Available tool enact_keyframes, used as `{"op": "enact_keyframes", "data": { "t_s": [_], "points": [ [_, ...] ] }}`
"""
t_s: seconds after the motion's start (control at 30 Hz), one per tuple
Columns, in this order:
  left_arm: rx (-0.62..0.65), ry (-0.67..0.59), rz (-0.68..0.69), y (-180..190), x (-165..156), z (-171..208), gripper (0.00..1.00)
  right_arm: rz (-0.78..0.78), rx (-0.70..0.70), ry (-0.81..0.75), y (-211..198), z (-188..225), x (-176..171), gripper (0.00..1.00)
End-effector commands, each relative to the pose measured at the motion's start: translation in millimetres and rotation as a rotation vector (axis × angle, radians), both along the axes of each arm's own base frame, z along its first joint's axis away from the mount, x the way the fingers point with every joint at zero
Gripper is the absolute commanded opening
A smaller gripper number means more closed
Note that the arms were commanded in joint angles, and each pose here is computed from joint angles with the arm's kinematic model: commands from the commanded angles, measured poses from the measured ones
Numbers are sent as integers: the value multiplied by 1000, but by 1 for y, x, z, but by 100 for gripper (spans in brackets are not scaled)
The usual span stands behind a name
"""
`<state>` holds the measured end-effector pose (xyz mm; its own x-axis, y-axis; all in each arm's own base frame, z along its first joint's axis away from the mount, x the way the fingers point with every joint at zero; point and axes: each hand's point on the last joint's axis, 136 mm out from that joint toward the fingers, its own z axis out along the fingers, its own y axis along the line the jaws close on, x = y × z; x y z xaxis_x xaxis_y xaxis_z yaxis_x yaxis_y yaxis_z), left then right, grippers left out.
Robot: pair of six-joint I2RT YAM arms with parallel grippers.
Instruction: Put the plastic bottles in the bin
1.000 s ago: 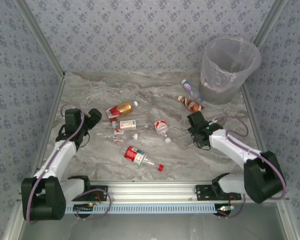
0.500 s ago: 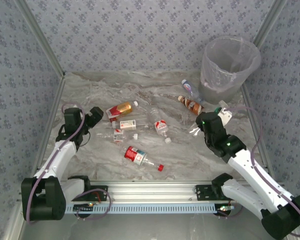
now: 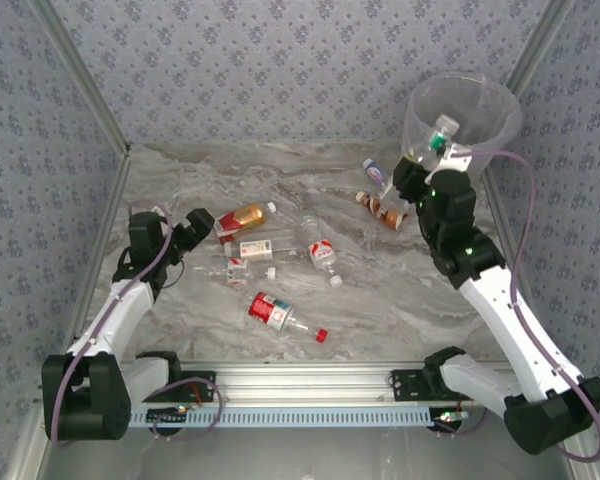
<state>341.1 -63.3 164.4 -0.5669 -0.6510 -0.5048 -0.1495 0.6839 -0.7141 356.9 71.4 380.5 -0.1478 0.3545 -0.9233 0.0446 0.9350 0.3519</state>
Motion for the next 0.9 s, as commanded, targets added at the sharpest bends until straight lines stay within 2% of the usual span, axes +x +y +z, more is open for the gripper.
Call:
{"op": "enact_keyframes", "data": {
  "t_s": [0.0,0.13,0.4,0.57,0.87],
  "points": [
    [-21,-57,-42,-11,7,21,99,36,-72,-111,-4,48,16,48],
    [-25,-42,-55,-16,7,16,100,-14,-127,-114,-34,66,46,48],
    [-25,-35,-77,-21,6,17,100,-128,-180,-85,-99,74,102,49],
    [-16,-16,-78,-21,3,13,99,-187,-174,-48,-140,60,137,49],
    [-10,3,-73,-20,1,7,100,-115,-404,88,-150,6,190,51]
  ]
}}
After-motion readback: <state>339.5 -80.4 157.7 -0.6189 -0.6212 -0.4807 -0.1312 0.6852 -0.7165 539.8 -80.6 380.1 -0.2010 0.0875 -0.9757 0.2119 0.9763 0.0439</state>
